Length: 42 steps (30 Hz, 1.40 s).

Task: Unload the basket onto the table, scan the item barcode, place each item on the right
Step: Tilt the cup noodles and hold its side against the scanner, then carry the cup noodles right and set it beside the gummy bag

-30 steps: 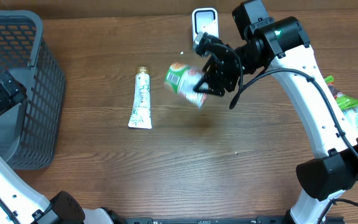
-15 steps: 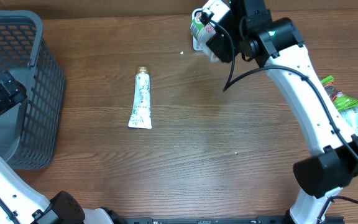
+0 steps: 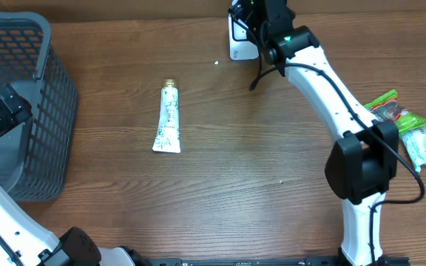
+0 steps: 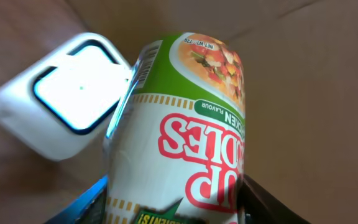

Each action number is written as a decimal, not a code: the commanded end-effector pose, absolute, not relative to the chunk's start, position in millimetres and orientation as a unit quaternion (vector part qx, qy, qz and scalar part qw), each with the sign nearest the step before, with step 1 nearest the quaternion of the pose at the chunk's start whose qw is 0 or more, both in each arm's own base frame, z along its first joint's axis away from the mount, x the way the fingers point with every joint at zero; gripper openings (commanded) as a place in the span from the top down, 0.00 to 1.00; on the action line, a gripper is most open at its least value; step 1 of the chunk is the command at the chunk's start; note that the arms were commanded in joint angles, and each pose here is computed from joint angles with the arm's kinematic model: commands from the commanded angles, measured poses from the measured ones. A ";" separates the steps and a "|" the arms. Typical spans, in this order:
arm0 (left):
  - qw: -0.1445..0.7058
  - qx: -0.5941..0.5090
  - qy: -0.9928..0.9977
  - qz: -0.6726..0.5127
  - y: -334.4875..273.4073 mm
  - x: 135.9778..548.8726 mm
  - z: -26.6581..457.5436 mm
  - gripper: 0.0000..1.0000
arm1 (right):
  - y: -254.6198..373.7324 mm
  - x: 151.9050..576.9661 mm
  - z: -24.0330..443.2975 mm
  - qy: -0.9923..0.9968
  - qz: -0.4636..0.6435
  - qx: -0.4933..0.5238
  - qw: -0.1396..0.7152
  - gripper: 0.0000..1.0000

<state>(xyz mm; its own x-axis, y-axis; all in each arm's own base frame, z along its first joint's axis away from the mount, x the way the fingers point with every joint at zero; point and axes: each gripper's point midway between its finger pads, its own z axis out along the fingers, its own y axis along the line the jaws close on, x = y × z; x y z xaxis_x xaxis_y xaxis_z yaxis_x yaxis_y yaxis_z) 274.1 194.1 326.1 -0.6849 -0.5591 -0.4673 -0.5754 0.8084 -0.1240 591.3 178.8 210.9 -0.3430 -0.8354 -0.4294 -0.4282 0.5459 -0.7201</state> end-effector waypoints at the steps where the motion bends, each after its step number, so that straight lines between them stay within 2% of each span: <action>1: 0.251 -0.302 0.920 0.017 194.1 274.5 327.1 0.00 | 167.3 605.7 222.0 0.754 -0.321 -0.407 0.404 0.46; 19: 0.251 -0.302 0.920 0.017 194.1 274.5 327.1 0.00 | 174.0 625.5 172.3 0.687 -0.382 -0.512 0.346 0.46; 36: 0.251 -0.302 0.920 0.017 194.1 274.5 327.1 0.00 | 162.7 623.4 162.6 0.689 -0.405 -0.511 0.317 0.48; 37: 0.251 -0.302 0.920 0.017 194.0 274.4 327.0 0.00 | 162.4 623.4 162.4 0.690 -0.405 -0.510 0.317 0.47; 39: 0.251 -0.302 0.920 0.017 194.1 274.5 327.1 0.00 | 162.7 624.1 163.9 0.706 -0.394 -0.484 0.334 0.35; 42: 0.251 -0.302 0.920 0.017 194.0 274.4 327.0 0.00 | 160.1 628.0 179.6 0.754 -0.355 -0.385 0.396 0.18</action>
